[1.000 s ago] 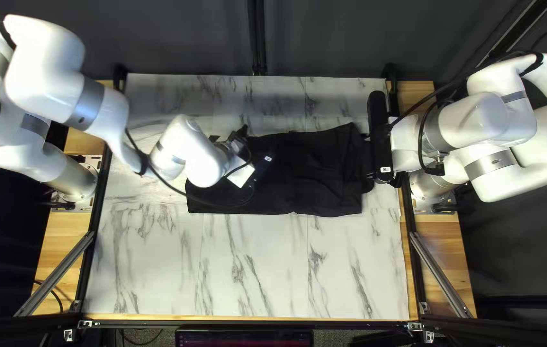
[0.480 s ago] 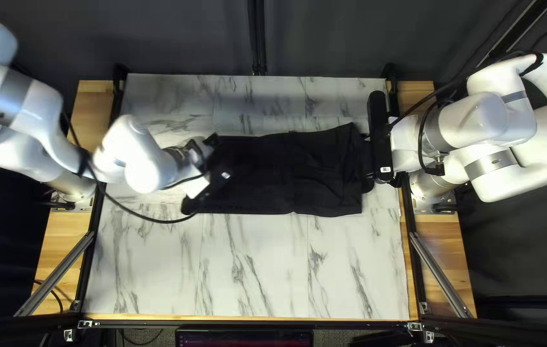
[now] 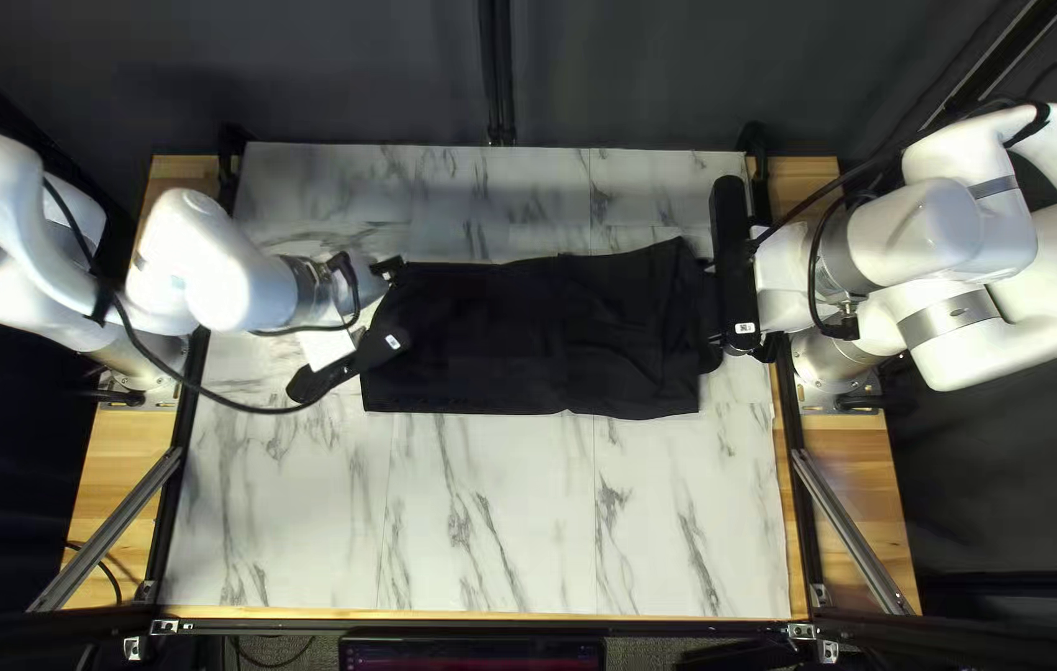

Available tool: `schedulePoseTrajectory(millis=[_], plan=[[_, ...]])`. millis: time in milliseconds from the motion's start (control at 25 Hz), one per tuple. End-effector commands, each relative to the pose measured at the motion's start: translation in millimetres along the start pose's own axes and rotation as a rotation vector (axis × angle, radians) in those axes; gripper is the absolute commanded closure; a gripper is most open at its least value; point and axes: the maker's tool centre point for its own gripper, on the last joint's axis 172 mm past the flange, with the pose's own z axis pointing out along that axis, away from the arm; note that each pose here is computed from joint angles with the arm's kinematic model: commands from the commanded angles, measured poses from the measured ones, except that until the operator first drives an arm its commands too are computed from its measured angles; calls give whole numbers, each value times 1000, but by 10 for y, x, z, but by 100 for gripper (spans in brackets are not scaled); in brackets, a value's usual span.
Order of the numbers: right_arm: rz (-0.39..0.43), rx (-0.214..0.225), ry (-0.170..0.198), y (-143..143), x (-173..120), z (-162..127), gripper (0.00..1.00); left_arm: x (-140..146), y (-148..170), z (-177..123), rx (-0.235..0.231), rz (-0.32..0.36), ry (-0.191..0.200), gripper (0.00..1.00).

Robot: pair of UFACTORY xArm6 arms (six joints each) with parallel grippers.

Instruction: Fold t-shirt

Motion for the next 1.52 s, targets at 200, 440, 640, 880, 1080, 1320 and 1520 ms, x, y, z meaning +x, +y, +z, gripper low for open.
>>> schedulePoseTrajectory(millis=[200, 440, 640, 880, 1080, 1320, 1520], plan=[[0, 0, 0, 0, 0, 0, 0, 239, 32, 190, -156, 122, -3, 0], [0, 0, 0, 0, 0, 0, 0, 239, 32, 190, -156, 122, -3, 0], [0, 0, 0, 0, 0, 0, 0, 343, 76, 289, -219, 239, -11, 0], [0, 0, 0, 0, 0, 0, 0, 401, 244, 674, -355, 388, -46, 0], [0, 0, 0, 0, 0, 0, 0, 314, 350, 816, -430, 472, -50, 0], [0, 0, 0, 0, 0, 0, 0, 219, 459, 911, -473, 523, -36, 8], [0, 0, 0, 0, 0, 0, 0, 257, 533, 1020, -503, 560, -12, 26]])
